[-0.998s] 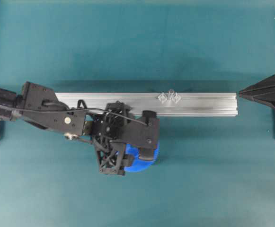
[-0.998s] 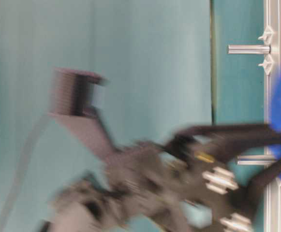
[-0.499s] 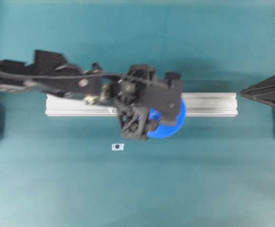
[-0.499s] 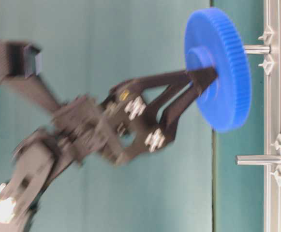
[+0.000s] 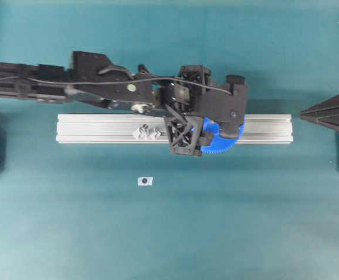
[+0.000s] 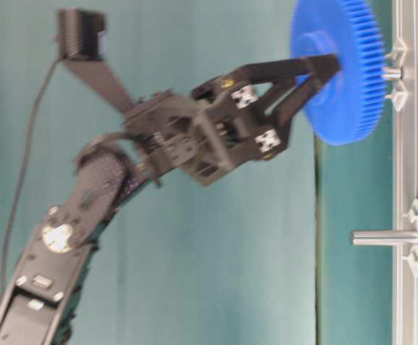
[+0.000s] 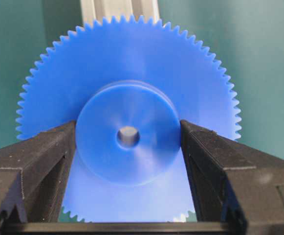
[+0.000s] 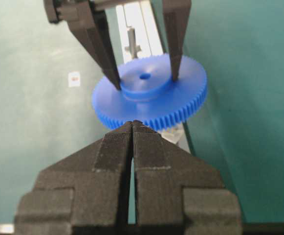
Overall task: Find the location of the shaft and insert the large gear.
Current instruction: 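Lift the gear and carry it over the rail toward the right shaft, then align the gear's center hole with the right metal shaft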
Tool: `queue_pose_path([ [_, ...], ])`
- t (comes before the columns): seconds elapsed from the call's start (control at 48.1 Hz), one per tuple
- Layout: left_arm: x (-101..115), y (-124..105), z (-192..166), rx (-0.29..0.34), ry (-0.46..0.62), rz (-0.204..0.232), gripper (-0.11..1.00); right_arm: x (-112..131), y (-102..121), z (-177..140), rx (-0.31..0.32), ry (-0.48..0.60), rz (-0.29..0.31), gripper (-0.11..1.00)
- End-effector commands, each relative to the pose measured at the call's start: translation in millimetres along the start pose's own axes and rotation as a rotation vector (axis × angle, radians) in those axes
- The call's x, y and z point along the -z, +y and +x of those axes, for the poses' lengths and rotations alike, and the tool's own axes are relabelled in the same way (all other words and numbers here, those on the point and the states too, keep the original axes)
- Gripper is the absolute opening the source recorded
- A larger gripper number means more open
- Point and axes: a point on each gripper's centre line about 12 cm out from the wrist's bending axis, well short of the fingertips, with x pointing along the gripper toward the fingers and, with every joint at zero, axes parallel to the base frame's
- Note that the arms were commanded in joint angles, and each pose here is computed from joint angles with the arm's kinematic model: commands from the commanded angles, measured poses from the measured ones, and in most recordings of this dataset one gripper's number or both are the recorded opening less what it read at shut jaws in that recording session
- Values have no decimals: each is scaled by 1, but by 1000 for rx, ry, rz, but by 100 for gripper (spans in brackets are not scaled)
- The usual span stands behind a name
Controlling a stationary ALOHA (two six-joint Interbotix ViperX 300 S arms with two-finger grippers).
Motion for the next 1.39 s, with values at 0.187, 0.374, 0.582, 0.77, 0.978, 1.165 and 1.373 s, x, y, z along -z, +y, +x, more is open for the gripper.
queue_pose_path([
  [0.187,-15,17,-7,-33,-43,-10,71,-4,0,0,2,-11,9,1],
  [0.374,-11,28,-9,-44,-25,-18,71,-4,0,-2,1,-19,9,1],
  [0.582,-5,35,-7,-51,-2,19,71,2,-1,0,2,-8,10,1],
  [0.77,2,34,-2,-44,21,19,71,2,-1,0,2,-10,30,1],
  [0.978,3,35,0,-45,25,14,71,0,0,-1,1,-16,30,1],
  [1.165,5,44,-2,-58,26,2,71,-1,0,-1,1,-16,30,1],
  [1.373,11,38,-4,-37,71,0,71,-2,0,-1,2,-17,29,1],
])
